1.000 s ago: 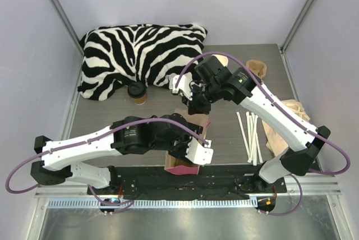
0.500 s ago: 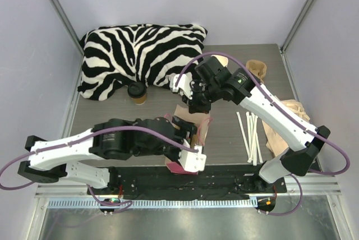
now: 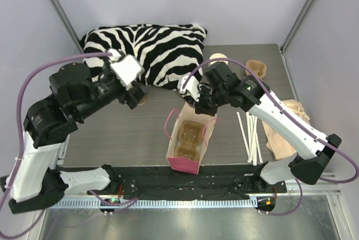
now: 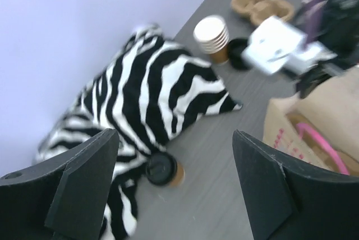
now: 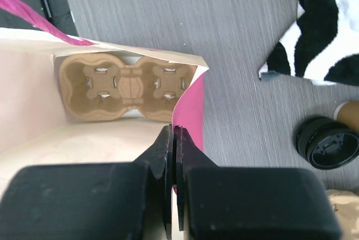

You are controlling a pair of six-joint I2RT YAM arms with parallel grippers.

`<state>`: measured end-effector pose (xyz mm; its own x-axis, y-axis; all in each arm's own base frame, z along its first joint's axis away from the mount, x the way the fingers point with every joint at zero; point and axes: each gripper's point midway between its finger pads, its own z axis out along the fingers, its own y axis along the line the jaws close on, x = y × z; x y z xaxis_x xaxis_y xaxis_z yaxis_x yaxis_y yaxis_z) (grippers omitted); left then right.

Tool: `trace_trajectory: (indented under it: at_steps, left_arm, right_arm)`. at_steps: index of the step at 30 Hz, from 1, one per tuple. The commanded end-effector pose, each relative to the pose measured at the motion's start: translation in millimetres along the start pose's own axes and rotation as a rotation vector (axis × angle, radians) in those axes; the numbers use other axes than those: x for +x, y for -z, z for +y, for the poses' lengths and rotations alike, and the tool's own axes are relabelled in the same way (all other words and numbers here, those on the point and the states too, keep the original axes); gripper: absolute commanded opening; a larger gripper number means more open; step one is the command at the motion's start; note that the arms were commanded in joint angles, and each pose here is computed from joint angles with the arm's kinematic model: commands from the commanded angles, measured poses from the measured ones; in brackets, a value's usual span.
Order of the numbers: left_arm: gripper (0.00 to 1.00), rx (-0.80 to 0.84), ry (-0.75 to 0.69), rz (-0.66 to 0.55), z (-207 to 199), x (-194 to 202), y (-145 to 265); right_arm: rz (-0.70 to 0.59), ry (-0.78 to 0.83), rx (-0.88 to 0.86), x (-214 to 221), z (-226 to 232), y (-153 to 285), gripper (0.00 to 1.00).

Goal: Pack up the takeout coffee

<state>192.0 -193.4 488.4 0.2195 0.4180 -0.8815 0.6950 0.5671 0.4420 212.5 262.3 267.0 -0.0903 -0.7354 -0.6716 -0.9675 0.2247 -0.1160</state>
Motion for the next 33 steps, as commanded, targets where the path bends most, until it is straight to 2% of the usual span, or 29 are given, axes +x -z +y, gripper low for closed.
trace_trajectory:
  at_steps: [1,3,4,5,7,12,16,19,21,27,31,33]
  left_arm:
    - [0.87,-0.065,0.328,0.199,10,72,1]
    - [0.87,-0.021,0.397,0.252,-1,96,-2]
    - [0.88,-0.044,0.445,0.321,-1,126,-6]
    - [0.88,-0.08,0.502,0.302,2,131,-7]
    - [0.9,-0.088,0.598,0.36,-2,166,-12]
    - [0.94,-0.152,0.818,0.413,10,226,-23]
    - [1.0,-0.184,0.883,0.44,28,250,-33]
    - [1.0,-0.216,0.945,0.469,34,261,-44]
    - [1.0,-0.321,0.943,0.493,51,274,-46]
    - [1.0,-0.334,0.885,0.536,65,291,-59]
    - [1.0,-0.327,0.781,0.663,59,311,-81]
    - [0.99,-0.346,0.723,0.689,63,319,-87]
  right_arm:
    - [-0.027,-0.062,0.065,-3,-10,4,0.01]
    - [-0.041,-0.059,0.073,-7,-12,6,0.01]
    - [-0.051,-0.053,0.082,-10,-14,7,0.01]
    - [-0.068,-0.049,0.093,-16,-17,10,0.01]
    - [-0.09,-0.05,0.099,-24,-18,15,0.01]
    - [-0.109,-0.077,0.109,-34,-18,29,0.01]
    - [-0.106,-0.097,0.114,-28,-10,35,0.01]
    - [-0.098,-0.096,0.146,-26,-10,39,0.01]
    - [-0.095,-0.106,0.161,-25,-10,40,0.01]
    - [-0.063,-0.142,0.22,-7,-15,37,0.01]
    - [-0.042,-0.154,0.231,-2,-19,29,0.01]
    - [-0.03,-0.15,0.234,-1,-21,26,0.01]
